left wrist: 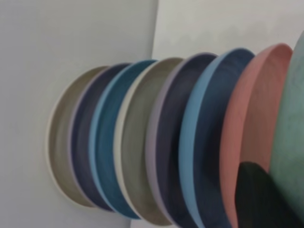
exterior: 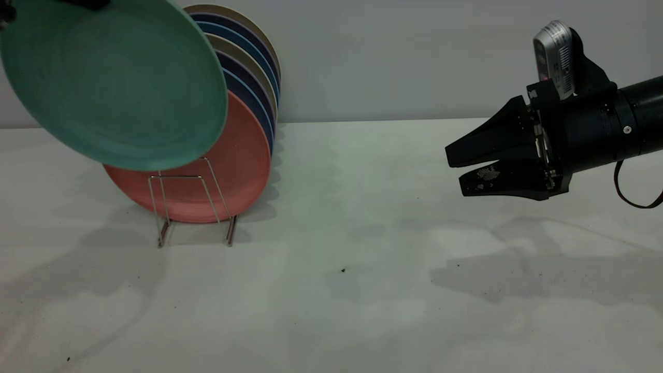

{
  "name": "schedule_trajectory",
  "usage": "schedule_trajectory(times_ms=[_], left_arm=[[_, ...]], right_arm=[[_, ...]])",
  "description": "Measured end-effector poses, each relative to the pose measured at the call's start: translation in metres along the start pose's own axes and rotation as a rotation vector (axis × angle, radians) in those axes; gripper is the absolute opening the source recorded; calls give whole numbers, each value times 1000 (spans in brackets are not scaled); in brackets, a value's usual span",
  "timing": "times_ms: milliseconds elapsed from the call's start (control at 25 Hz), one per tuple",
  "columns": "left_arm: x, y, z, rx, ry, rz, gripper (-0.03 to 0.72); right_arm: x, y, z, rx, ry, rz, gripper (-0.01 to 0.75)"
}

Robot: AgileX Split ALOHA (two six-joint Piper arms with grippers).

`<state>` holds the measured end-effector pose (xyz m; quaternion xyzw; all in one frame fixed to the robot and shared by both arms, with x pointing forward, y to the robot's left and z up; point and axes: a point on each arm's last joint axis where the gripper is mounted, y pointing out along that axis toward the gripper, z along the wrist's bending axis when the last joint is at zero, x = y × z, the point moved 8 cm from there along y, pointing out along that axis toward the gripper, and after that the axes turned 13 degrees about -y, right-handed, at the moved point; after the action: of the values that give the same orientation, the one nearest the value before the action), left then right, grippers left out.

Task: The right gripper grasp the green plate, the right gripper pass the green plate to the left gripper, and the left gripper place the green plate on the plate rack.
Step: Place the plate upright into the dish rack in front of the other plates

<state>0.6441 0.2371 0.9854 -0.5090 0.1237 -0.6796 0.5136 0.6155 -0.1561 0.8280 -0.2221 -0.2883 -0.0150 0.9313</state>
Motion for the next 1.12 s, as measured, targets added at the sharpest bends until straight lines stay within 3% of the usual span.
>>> schedule_trajectory(times_ms=[680, 1120], left_arm=[[14, 24, 0, 50, 44, 12, 79], [-2, 46, -9, -5, 17, 39, 79]], right_arm=[[-2, 0, 0, 1, -6, 13, 552], [-3, 0, 0, 1, -9, 20, 552]])
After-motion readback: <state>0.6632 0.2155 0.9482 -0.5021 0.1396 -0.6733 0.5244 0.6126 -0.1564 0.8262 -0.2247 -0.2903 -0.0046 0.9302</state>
